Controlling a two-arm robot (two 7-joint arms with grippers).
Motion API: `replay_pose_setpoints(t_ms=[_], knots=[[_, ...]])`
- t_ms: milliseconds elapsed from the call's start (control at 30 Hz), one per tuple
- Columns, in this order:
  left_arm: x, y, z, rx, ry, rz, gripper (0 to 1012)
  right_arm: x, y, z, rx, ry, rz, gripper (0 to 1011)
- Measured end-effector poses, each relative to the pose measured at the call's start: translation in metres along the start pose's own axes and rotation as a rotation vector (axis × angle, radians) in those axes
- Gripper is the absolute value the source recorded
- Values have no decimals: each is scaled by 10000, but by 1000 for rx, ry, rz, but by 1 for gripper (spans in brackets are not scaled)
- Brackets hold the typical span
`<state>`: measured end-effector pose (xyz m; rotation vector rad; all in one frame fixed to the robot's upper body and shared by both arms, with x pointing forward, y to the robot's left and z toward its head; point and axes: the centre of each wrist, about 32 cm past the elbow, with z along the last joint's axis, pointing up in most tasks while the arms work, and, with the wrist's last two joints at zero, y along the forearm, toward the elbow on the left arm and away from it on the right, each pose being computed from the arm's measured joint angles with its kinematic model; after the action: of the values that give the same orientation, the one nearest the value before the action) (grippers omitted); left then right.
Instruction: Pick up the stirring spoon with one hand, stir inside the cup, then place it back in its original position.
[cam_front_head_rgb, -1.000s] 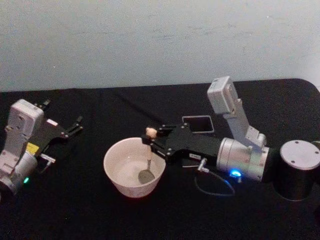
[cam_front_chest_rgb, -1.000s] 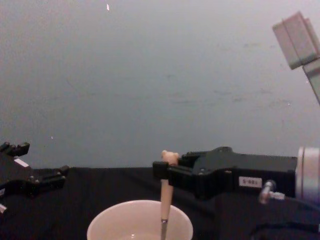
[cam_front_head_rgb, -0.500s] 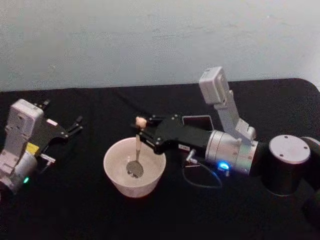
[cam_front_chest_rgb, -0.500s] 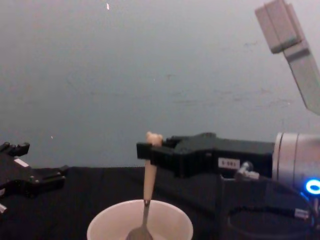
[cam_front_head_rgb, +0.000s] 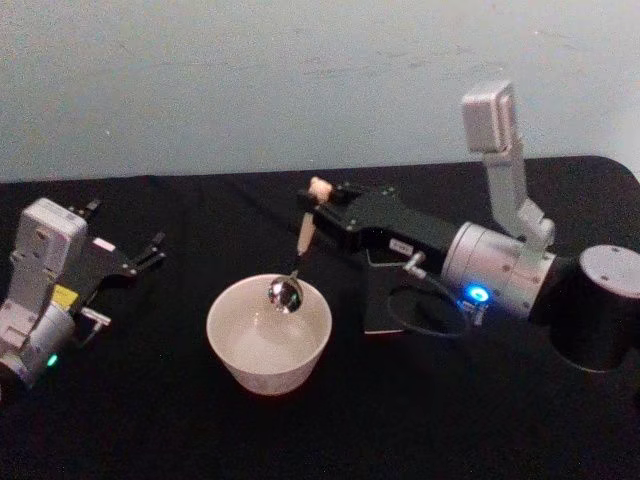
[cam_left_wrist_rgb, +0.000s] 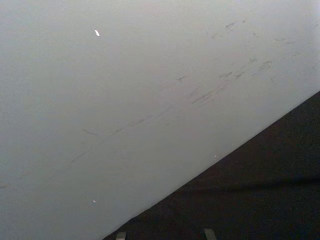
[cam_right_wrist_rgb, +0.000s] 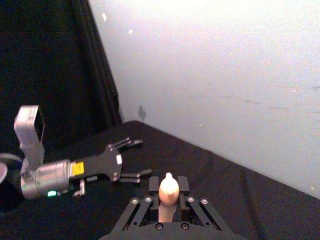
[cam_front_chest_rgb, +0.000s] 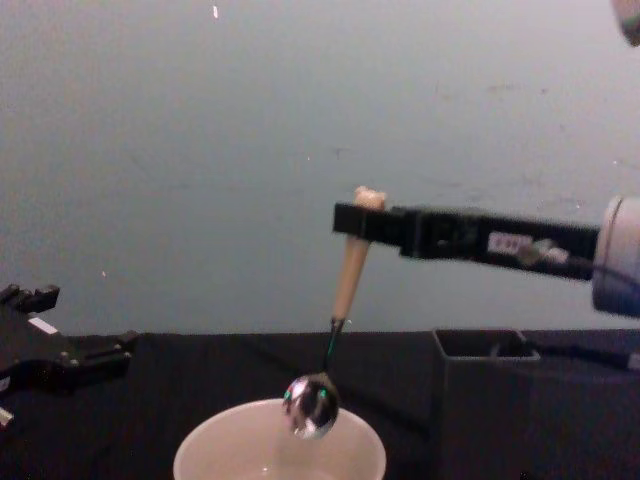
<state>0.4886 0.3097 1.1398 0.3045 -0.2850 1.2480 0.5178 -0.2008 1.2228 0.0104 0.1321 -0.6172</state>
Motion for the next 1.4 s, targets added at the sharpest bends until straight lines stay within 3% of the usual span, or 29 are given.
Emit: replay_pose_setpoints(t_ms=[233, 567, 867, 1133, 1400], knots=[[0, 0, 0, 0, 0, 0, 1001, 103, -171, 182, 48, 74, -50, 214], [0, 0, 0, 0, 0, 0, 1001, 251, -509, 303, 115, 131, -95, 214], [0, 0, 0, 0, 0, 0, 1001, 326, -747, 321, 145, 118, -146, 214], [0, 0, 0, 0, 0, 0, 1001, 373, -793, 286, 148, 85, -198, 214], [0, 0, 0, 0, 0, 0, 1001, 396, -792, 206, 111, 60, -224, 214]])
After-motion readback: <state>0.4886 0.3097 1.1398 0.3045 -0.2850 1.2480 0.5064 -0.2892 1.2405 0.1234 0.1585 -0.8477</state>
